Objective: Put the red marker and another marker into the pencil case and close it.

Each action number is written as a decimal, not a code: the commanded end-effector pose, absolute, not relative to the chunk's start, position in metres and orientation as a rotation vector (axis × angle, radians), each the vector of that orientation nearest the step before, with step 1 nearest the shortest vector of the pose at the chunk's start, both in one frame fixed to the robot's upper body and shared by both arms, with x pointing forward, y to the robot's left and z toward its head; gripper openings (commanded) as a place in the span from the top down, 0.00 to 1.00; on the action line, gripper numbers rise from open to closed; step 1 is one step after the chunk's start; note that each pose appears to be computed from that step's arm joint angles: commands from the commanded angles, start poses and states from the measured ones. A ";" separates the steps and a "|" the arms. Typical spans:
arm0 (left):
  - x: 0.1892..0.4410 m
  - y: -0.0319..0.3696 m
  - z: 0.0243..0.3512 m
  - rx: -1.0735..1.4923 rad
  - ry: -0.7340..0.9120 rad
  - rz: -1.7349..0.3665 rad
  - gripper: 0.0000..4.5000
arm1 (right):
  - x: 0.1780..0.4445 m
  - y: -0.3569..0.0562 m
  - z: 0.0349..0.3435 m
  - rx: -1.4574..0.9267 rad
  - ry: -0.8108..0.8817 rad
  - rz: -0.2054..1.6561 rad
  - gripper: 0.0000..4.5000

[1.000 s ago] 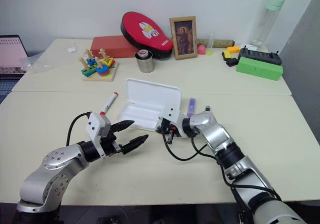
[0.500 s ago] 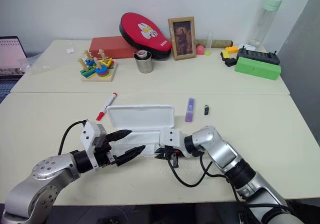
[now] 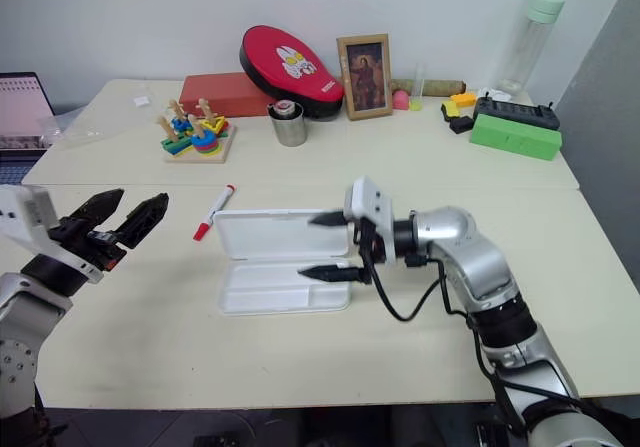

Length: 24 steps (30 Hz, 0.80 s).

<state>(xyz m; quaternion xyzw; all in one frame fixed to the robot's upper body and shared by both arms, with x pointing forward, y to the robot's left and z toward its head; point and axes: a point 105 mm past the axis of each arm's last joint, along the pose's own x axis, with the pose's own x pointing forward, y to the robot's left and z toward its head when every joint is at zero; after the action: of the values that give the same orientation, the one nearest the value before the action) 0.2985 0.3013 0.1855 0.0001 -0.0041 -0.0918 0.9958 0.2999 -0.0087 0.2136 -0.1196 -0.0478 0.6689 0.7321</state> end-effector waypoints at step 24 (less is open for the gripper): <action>0.371 0.281 0.101 0.114 0.329 -0.244 0.40 | 0.310 -0.009 0.294 -0.162 -0.408 1.263 0.00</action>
<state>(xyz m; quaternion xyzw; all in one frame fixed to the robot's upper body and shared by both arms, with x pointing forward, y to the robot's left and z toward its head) 0.3713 0.2830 0.1043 0.0567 0.1590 -0.1212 0.9782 0.3195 -0.0105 0.2856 -0.0689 -0.1695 0.5751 0.7974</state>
